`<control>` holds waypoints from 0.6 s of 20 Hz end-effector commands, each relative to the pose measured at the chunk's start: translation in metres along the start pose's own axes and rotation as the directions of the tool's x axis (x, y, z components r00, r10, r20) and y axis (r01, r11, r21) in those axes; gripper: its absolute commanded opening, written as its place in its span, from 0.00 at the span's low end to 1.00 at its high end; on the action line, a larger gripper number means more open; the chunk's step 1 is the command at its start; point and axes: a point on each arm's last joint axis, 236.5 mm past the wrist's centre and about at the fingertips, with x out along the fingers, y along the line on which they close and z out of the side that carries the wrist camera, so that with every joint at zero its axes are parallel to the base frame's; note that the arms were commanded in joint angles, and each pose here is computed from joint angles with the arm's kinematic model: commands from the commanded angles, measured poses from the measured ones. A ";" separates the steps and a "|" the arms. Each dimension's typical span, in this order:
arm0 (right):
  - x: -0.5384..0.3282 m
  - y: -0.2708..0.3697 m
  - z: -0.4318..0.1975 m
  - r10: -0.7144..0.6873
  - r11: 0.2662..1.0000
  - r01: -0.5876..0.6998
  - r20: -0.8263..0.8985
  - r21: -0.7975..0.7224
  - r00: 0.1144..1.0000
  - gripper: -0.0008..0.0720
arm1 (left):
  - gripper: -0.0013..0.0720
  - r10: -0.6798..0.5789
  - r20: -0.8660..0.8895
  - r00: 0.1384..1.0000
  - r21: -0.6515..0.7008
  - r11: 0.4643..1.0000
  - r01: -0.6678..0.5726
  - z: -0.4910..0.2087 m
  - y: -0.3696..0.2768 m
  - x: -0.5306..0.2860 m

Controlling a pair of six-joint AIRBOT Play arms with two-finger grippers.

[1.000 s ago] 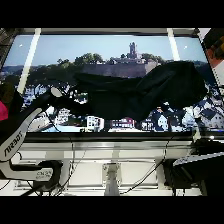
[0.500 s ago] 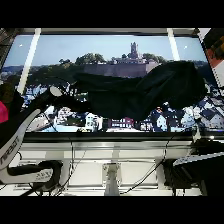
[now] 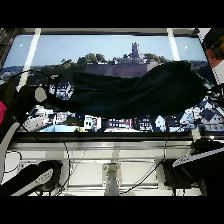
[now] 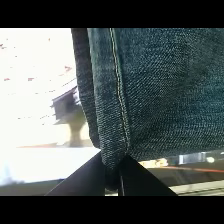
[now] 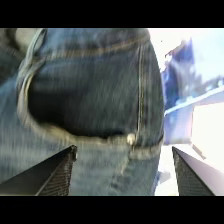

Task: Fold the clothes and pants, and hang the long-sleeved shirts on hangers.

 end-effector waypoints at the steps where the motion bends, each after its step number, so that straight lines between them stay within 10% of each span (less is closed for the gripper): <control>1: 0.020 0.007 0.011 -0.034 0.999 0.035 0.049 -0.003 0.998 0.92 | 0.04 0.059 -0.001 0.998 -0.002 0.998 -0.059 -0.004 0.014 -0.008; 12: 0.051 -0.009 0.015 -0.040 0.998 0.038 0.027 0.045 0.999 0.90 | 0.04 0.060 -0.001 0.998 0.002 0.998 -0.060 -0.004 0.014 -0.008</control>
